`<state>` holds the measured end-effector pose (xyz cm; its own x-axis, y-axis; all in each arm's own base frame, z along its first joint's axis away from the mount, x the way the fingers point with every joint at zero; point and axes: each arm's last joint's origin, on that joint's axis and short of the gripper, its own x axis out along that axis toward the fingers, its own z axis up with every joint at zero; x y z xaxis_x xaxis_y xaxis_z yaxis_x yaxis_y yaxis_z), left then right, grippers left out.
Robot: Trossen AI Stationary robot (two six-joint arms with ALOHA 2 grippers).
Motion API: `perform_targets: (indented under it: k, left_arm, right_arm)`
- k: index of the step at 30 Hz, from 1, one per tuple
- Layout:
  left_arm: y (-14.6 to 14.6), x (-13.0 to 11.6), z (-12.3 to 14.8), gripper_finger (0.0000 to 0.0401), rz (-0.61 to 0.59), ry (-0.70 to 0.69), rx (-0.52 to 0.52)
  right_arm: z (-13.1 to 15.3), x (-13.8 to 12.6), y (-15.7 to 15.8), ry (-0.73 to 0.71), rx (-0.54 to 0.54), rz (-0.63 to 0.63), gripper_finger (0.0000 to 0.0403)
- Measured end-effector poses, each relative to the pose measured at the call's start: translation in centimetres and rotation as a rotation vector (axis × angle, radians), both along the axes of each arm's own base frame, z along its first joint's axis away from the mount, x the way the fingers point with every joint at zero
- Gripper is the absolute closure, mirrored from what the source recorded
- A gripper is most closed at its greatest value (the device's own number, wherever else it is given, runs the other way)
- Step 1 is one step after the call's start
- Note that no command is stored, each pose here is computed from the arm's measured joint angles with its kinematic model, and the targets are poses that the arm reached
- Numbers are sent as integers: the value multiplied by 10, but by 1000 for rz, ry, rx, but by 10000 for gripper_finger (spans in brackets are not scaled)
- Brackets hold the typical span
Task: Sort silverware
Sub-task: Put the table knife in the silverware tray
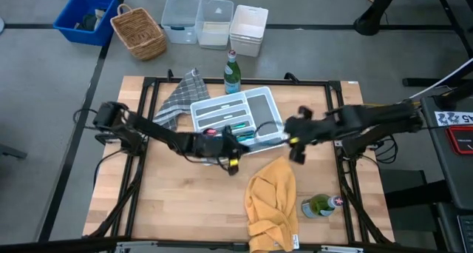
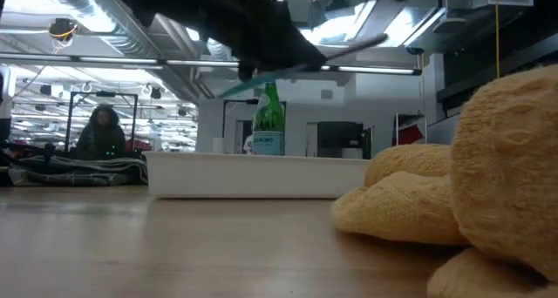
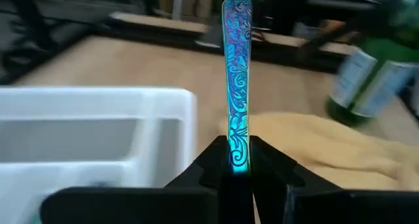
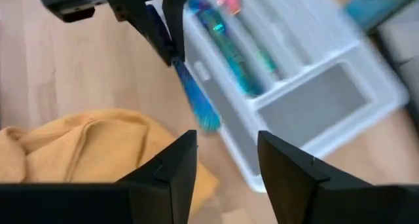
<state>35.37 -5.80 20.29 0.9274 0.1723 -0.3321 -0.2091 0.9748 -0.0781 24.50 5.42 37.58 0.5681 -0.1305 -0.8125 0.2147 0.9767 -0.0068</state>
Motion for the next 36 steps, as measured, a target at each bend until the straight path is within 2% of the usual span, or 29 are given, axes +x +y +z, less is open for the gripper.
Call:
perform_targets:
  k: [5, 9, 15, 18, 23, 28, 36]
  left_arm:
    - [36, -13, 29, 356, 92, -2, 69]
    - [69, -23, 38, 356, 172, 64, 119]
    - [120, -34, 23, 356, 295, 239, 147]
    - [141, -42, 12, 356, 314, 320, 137]
    - [166, -50, -1, 356, 324, 368, 91]
    - [177, -51, -16, 356, 273, 415, 56]
    - [179, -45, -42, 356, 202, 502, 28]
  right_arm:
    - [29, -45, -15, -125, -61, -59, 240]
    - [30, -77, -23, -214, -70, -56, 240]
    - [-13, -104, -30, -340, -9, -62, 240]
    - [-40, -109, -30, -447, 58, -34, 240]
    - [-81, -116, -29, -610, 179, 22, 240]
    - [-119, -123, -30, -676, 224, 7, 240]
    - [-152, -146, -37, -795, 246, -12, 240]
